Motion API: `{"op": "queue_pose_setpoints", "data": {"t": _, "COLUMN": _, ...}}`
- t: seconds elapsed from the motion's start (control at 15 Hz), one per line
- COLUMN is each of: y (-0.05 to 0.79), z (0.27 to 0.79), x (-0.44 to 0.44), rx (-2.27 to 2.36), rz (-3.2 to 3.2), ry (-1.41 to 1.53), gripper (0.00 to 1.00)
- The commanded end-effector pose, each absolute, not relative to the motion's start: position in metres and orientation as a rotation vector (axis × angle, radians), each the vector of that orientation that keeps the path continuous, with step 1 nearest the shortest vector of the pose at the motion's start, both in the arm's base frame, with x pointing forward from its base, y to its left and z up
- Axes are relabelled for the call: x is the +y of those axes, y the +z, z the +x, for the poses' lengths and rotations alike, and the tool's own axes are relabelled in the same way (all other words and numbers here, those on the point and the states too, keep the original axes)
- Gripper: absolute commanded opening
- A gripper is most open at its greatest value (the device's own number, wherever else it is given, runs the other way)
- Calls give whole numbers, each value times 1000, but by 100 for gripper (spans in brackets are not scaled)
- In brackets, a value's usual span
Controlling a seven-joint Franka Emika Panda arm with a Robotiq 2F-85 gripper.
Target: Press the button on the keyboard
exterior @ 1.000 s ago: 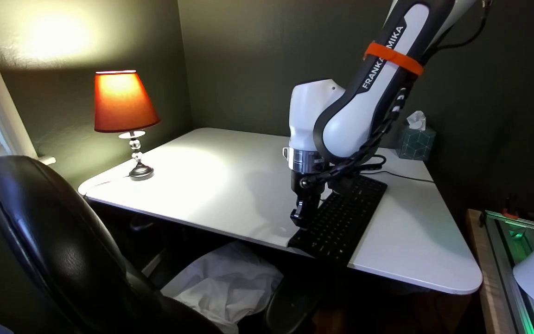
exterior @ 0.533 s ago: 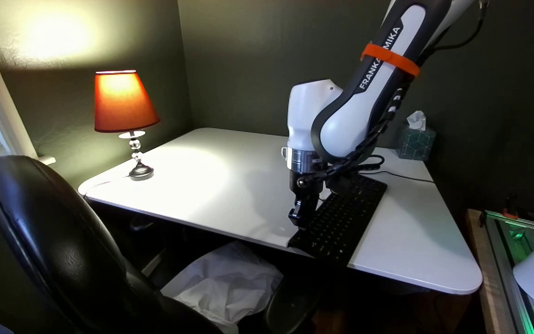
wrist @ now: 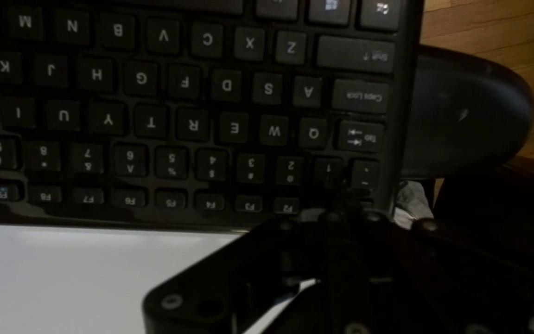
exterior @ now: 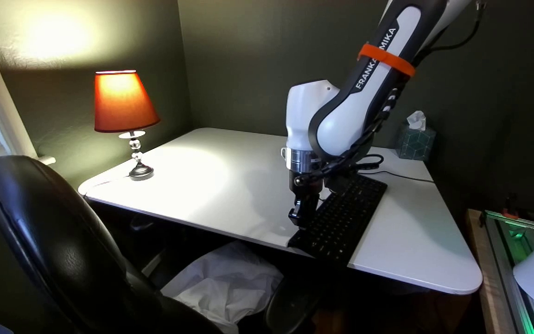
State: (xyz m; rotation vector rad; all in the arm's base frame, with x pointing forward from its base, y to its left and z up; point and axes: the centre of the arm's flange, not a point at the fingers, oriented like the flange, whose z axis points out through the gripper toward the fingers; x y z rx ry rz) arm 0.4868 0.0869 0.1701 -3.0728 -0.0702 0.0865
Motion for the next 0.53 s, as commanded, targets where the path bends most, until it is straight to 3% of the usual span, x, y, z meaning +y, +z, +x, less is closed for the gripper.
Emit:
{"op": "queue_pose_setpoints", "data": {"t": 0.0, "y": 163, "z": 490, "x": 83, "rx": -40, "rz": -3066, "ry": 139, "gripper": 0}}
{"op": "queue_pose_setpoints", "data": {"t": 0.47, "y": 160, "z": 489, "x": 82, "rx": -39, "rz": -3059, "ry": 144, "gripper": 0}}
